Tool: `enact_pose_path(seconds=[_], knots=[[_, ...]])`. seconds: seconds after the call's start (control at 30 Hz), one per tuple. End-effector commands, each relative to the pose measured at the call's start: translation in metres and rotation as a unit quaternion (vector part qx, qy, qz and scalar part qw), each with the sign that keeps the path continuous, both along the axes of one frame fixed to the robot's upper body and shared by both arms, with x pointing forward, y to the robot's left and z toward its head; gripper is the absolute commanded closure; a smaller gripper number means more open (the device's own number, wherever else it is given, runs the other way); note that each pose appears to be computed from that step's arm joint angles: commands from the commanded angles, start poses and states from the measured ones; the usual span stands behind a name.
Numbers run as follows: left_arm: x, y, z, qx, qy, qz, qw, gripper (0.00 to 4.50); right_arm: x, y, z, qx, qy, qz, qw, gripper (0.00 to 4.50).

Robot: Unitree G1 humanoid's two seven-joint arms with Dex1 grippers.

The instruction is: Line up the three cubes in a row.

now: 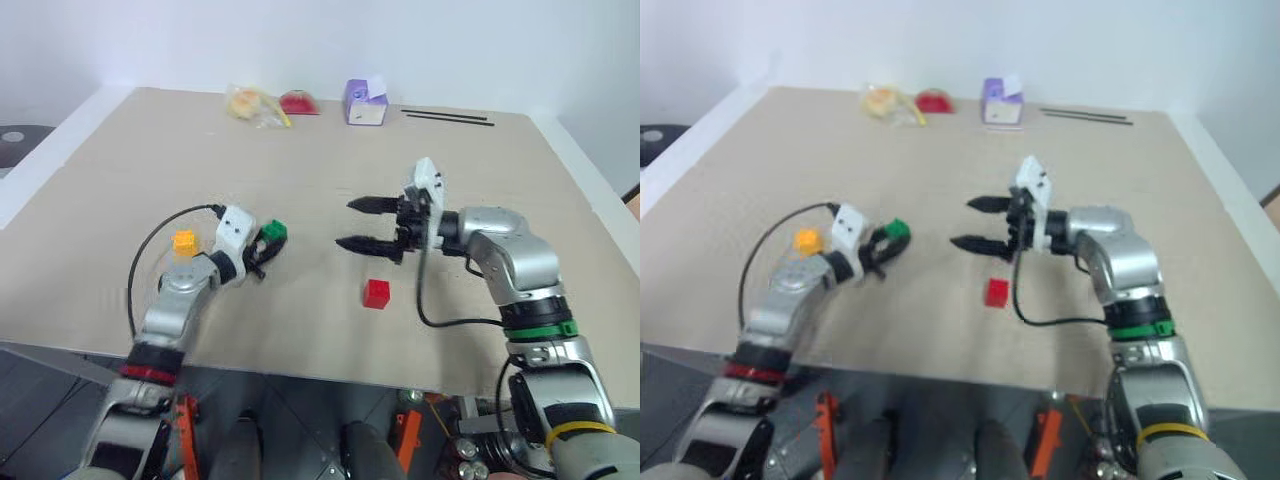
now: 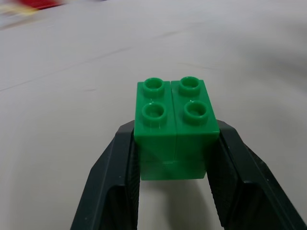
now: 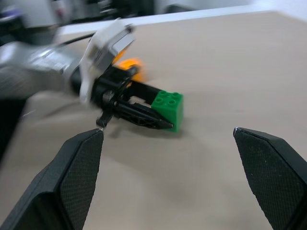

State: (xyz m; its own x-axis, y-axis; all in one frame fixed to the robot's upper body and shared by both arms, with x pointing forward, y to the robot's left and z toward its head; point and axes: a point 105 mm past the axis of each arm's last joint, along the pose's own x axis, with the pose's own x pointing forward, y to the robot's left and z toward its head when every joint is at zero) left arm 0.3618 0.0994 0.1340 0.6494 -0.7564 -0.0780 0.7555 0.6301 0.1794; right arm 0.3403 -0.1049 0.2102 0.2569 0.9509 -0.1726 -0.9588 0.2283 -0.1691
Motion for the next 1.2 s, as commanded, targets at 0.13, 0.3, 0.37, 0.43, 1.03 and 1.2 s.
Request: enact_pose_path(seconds=[0.13, 0.3, 0.37, 0.43, 1.03, 1.2], knots=[[-0.046, -0.021, 0.008, 0.024, 0.022, -0.178, 0.983, 3.18, -0.025, -0.004, 0.003, -0.062, -0.038, 0.081, 0.994, 0.00], [-0.050, -0.024, 0.000, 0.059, 0.028, -0.217, 0.974, 3.18, -0.028, -0.009, -0.001, -0.101, -0.053, 0.091, 0.989, 0.00], [-0.049, -0.026, -0.001, 0.064, 0.027, -0.223, 0.972, 3.18, -0.028, -0.010, -0.002, -0.105, -0.054, 0.090, 0.989, 0.00], [-0.048, -0.027, -0.003, 0.068, 0.026, -0.227, 0.971, 3.18, -0.028, -0.011, -0.002, -0.107, -0.053, 0.089, 0.989, 0.00], [-0.025, -0.049, -0.009, 0.106, -0.018, -0.273, 0.956, 3.18, -0.036, -0.027, -0.017, -0.145, -0.014, 0.082, 0.986, 0.00], [-0.028, -0.049, -0.012, 0.107, -0.005, -0.292, 0.951, 3.18, -0.038, -0.029, -0.017, -0.143, -0.013, 0.076, 0.987, 0.00]])
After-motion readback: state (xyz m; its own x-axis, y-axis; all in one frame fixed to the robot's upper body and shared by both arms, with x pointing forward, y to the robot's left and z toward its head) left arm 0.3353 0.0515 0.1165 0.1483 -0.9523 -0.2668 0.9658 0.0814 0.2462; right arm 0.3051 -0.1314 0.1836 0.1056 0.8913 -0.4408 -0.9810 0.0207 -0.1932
